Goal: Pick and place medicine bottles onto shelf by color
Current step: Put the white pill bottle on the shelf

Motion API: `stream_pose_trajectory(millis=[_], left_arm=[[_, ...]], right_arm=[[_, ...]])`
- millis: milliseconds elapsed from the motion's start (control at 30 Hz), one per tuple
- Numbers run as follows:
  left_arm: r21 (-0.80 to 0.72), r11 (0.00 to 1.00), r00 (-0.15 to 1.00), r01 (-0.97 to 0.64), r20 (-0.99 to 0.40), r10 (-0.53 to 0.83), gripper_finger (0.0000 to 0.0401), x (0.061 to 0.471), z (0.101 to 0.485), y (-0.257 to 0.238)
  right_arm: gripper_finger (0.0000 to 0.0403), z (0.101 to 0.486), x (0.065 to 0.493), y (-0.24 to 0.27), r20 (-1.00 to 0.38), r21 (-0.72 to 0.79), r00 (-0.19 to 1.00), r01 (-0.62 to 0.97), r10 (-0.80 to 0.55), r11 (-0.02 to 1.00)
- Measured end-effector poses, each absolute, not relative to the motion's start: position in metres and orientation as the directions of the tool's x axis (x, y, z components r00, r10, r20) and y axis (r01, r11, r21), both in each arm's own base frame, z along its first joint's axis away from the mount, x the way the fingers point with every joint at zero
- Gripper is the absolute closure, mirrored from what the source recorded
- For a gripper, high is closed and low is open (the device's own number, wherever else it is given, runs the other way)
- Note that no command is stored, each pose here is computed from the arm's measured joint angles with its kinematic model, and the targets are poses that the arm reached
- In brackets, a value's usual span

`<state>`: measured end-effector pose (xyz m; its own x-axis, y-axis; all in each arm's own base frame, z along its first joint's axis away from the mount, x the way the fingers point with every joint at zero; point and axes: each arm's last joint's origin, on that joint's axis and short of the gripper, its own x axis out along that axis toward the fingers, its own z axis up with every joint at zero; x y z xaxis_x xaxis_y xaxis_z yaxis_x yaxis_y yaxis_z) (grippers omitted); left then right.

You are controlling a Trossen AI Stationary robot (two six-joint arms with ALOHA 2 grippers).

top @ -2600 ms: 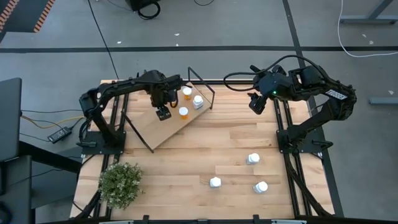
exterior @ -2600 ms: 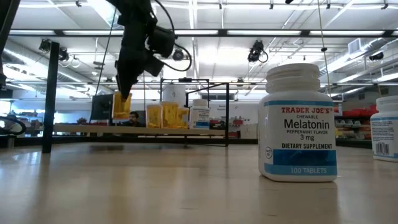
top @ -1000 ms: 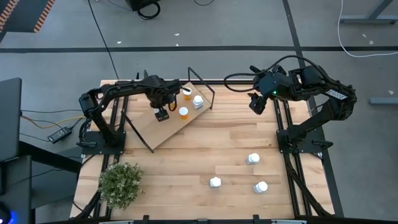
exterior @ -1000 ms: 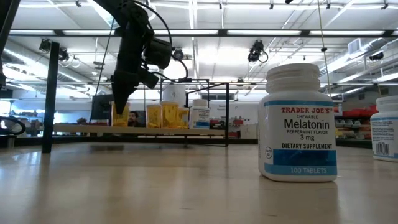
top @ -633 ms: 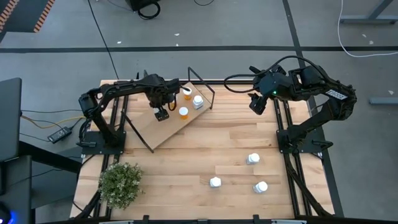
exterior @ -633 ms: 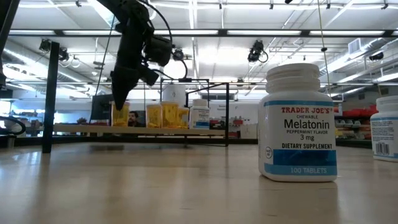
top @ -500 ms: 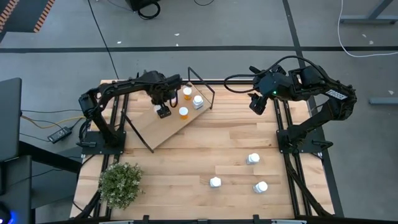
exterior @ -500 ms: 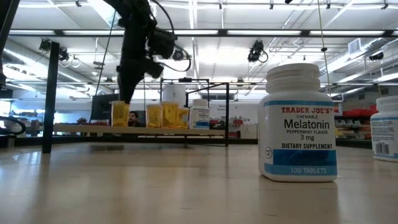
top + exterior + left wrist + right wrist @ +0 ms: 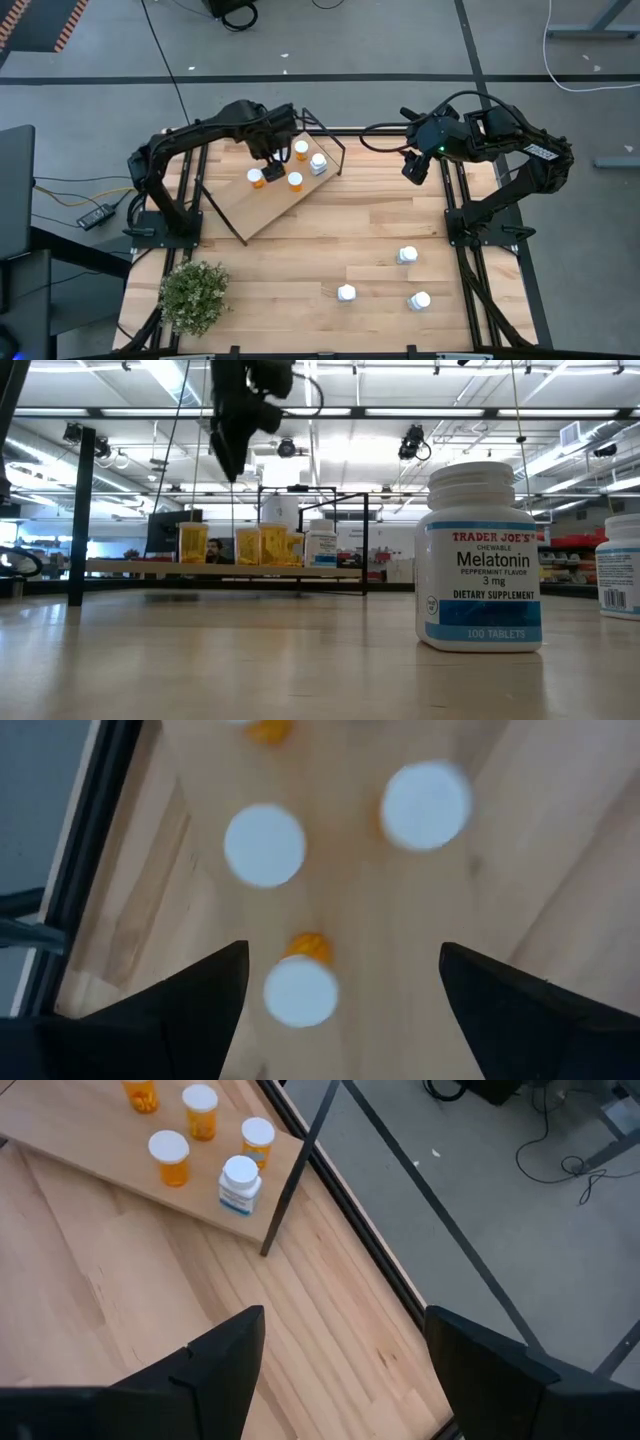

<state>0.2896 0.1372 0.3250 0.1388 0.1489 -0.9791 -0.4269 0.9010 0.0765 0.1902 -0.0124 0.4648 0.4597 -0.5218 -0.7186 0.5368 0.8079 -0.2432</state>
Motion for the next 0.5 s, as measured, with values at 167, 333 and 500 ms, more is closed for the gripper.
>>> stream_pose_trajectory(millis=[167, 333, 500], left_arm=[[0.043, 0.889, 0.23, -0.455, -0.959, 0.164, 0.0067, 0.303, 0.348, 0.112], [-0.042, 0.896, 0.379, -0.443, -0.914, 0.144, 0.0067, 0.324, 0.362, 0.073], [-0.16, 0.919, 0.585, -0.361, -0.806, 0.089, 0.007, 0.352, 0.368, 0.027]], right_arm=[[0.012, 0.465, 0.189, -0.012, -0.728, -0.227, 0.468, 0.526, -0.502, 0.82], [0.012, 0.466, 0.186, -0.01, -0.759, -0.16, 0.497, 0.483, -0.42, 0.861], [0.012, 0.467, 0.182, -0.007, -0.786, -0.099, 0.529, 0.402, -0.32, 0.91]])
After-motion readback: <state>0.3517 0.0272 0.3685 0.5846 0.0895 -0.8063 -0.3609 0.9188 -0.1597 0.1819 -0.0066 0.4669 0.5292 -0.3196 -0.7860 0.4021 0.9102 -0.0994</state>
